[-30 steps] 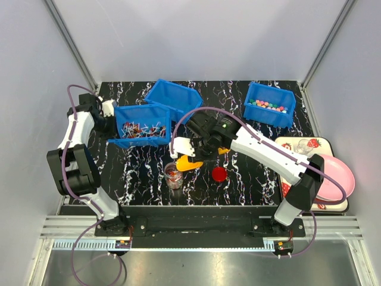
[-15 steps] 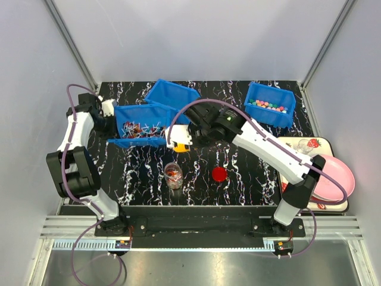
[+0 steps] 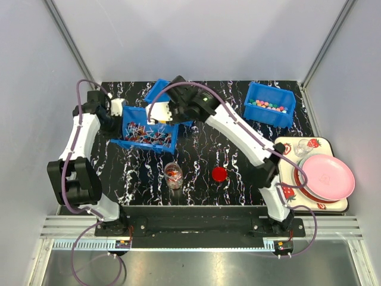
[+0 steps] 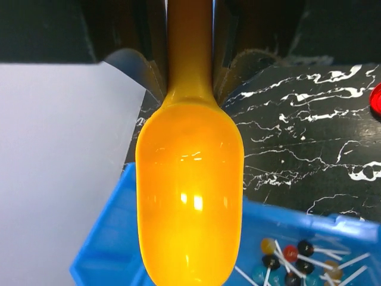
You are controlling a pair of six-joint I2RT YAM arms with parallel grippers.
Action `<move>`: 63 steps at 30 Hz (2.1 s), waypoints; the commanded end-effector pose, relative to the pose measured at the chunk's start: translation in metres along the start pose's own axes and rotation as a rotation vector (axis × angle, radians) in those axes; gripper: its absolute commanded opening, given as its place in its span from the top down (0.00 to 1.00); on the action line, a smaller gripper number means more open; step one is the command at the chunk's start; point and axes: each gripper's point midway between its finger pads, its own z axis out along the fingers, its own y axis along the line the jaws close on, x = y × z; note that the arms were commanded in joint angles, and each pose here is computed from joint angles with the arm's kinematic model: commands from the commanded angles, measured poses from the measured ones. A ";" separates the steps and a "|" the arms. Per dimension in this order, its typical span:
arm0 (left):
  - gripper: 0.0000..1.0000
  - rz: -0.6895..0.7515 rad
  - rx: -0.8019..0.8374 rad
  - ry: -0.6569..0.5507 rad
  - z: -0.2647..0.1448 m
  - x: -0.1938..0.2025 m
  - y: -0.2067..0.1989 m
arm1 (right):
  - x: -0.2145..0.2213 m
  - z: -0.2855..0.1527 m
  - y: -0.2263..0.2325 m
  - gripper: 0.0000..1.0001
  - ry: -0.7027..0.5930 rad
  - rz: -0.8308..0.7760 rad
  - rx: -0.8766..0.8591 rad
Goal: Pack the candies
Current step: Scoop the fake candies from the storage box.
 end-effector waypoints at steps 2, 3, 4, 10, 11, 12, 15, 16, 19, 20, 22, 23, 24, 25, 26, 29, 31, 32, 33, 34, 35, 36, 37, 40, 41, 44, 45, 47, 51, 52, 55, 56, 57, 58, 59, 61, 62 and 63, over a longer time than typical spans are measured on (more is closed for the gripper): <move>1.00 0.050 -0.029 -0.132 -0.031 -0.031 -0.015 | 0.008 0.025 0.004 1.00 0.073 -0.096 -0.042; 1.00 0.050 -0.033 -0.134 -0.032 -0.032 -0.015 | 0.010 0.034 0.008 1.00 0.086 -0.111 -0.060; 1.00 0.048 -0.034 -0.129 -0.032 -0.032 -0.015 | 0.011 0.037 0.010 1.00 0.096 -0.119 -0.069; 1.00 0.050 -0.055 -0.117 -0.031 -0.032 -0.016 | 0.013 0.062 0.016 1.00 0.128 -0.154 -0.091; 1.00 0.053 -0.062 -0.118 -0.031 -0.033 -0.017 | 0.013 0.065 0.018 1.00 0.132 -0.159 -0.097; 1.00 0.051 -0.062 -0.119 -0.031 -0.034 -0.018 | 0.012 0.071 0.020 1.00 0.132 -0.162 -0.104; 1.00 0.050 -0.068 -0.120 -0.032 -0.037 -0.023 | 0.011 0.085 0.027 1.00 0.140 -0.167 -0.121; 1.00 0.045 -0.066 -0.120 -0.032 -0.038 -0.024 | 0.011 0.088 0.028 1.00 0.143 -0.166 -0.120; 1.00 0.046 -0.074 -0.131 -0.036 -0.043 -0.028 | 0.010 0.101 0.031 1.00 0.143 -0.154 -0.120; 1.00 0.049 -0.071 -0.137 -0.038 -0.045 -0.031 | 0.009 0.104 0.032 1.00 0.142 -0.151 -0.120; 1.00 0.049 -0.068 -0.142 -0.040 -0.047 -0.034 | 0.005 0.114 0.033 1.00 0.134 -0.141 -0.112; 1.00 0.050 -0.066 -0.147 -0.041 -0.049 -0.035 | -0.001 0.119 0.033 1.00 0.124 -0.137 -0.103; 1.00 0.044 -0.063 -0.146 -0.042 -0.048 -0.036 | -0.004 0.120 0.033 1.00 0.111 -0.127 -0.097; 1.00 0.062 -0.050 -0.143 -0.040 -0.049 -0.044 | -0.007 0.123 0.034 1.00 0.104 -0.122 -0.097; 1.00 0.062 -0.049 -0.146 -0.041 -0.049 -0.046 | -0.013 0.128 0.036 1.00 0.092 -0.118 -0.094; 1.00 0.068 -0.038 -0.142 -0.039 -0.048 -0.051 | -0.021 0.137 0.043 1.00 0.073 -0.109 -0.102; 1.00 0.067 -0.035 -0.140 -0.039 -0.048 -0.053 | -0.029 0.140 0.047 1.00 0.052 -0.105 -0.105; 1.00 0.066 -0.033 -0.140 -0.039 -0.048 -0.053 | -0.032 0.142 0.048 1.00 0.040 -0.094 -0.103; 1.00 0.063 -0.033 -0.134 -0.037 -0.046 -0.053 | -0.041 0.142 0.050 1.00 0.014 -0.091 -0.104; 1.00 0.063 -0.032 -0.131 -0.036 -0.046 -0.053 | -0.046 0.142 0.050 1.00 -0.004 -0.082 -0.105; 1.00 0.063 -0.029 -0.134 -0.036 -0.046 -0.054 | -0.053 0.141 0.052 1.00 -0.028 -0.070 -0.108; 1.00 0.062 -0.028 -0.130 -0.034 -0.046 -0.053 | -0.062 0.138 0.055 1.00 -0.067 -0.064 -0.119; 1.00 0.060 -0.025 -0.132 -0.034 -0.045 -0.054 | -0.068 0.137 0.057 1.00 -0.091 -0.058 -0.128; 1.00 0.062 -0.029 -0.143 -0.033 -0.047 -0.053 | -0.087 0.128 0.065 1.00 -0.170 -0.040 -0.161; 1.00 0.062 -0.028 -0.147 -0.033 -0.048 -0.053 | -0.093 0.126 0.068 1.00 -0.195 -0.026 -0.172; 1.00 0.070 -0.017 -0.158 -0.032 -0.050 -0.055 | -0.105 0.122 0.077 1.00 -0.258 0.009 -0.218; 1.00 0.078 -0.007 -0.159 -0.032 -0.050 -0.057 | -0.109 0.121 0.080 1.00 -0.281 0.019 -0.236; 1.00 0.084 -0.005 -0.163 -0.032 -0.052 -0.056 | -0.112 0.122 0.084 1.00 -0.299 0.046 -0.252; 1.00 0.084 0.028 -0.179 -0.034 -0.054 -0.056 | -0.121 0.118 0.091 1.00 -0.375 0.126 -0.315; 1.00 0.083 0.054 -0.183 -0.035 -0.054 -0.057 | -0.126 0.113 0.085 1.00 -0.430 0.182 -0.327; 1.00 0.049 0.074 -0.188 -0.036 -0.055 -0.045 | -0.124 0.101 0.071 1.00 -0.496 0.271 -0.350; 1.00 0.041 0.074 -0.184 -0.035 -0.054 -0.043 | -0.128 0.093 0.068 1.00 -0.533 0.311 -0.371; 1.00 0.030 0.072 -0.183 -0.034 -0.053 -0.039 | -0.120 0.092 0.059 1.00 -0.541 0.343 -0.372; 1.00 0.026 0.081 -0.180 -0.033 -0.052 -0.038 | -0.119 0.088 0.054 1.00 -0.560 0.365 -0.378; 1.00 0.029 0.078 -0.188 -0.033 -0.053 -0.036 | -0.118 0.083 0.050 1.00 -0.573 0.396 -0.388; 1.00 0.022 0.074 -0.181 -0.030 -0.051 -0.032 | -0.114 0.074 0.043 1.00 -0.599 0.421 -0.397; 1.00 0.023 0.073 -0.183 -0.029 -0.051 -0.031 | -0.111 0.073 0.042 1.00 -0.598 0.427 -0.398; 1.00 0.019 0.068 -0.181 -0.027 -0.051 -0.028 | -0.110 0.071 0.040 1.00 -0.599 0.428 -0.394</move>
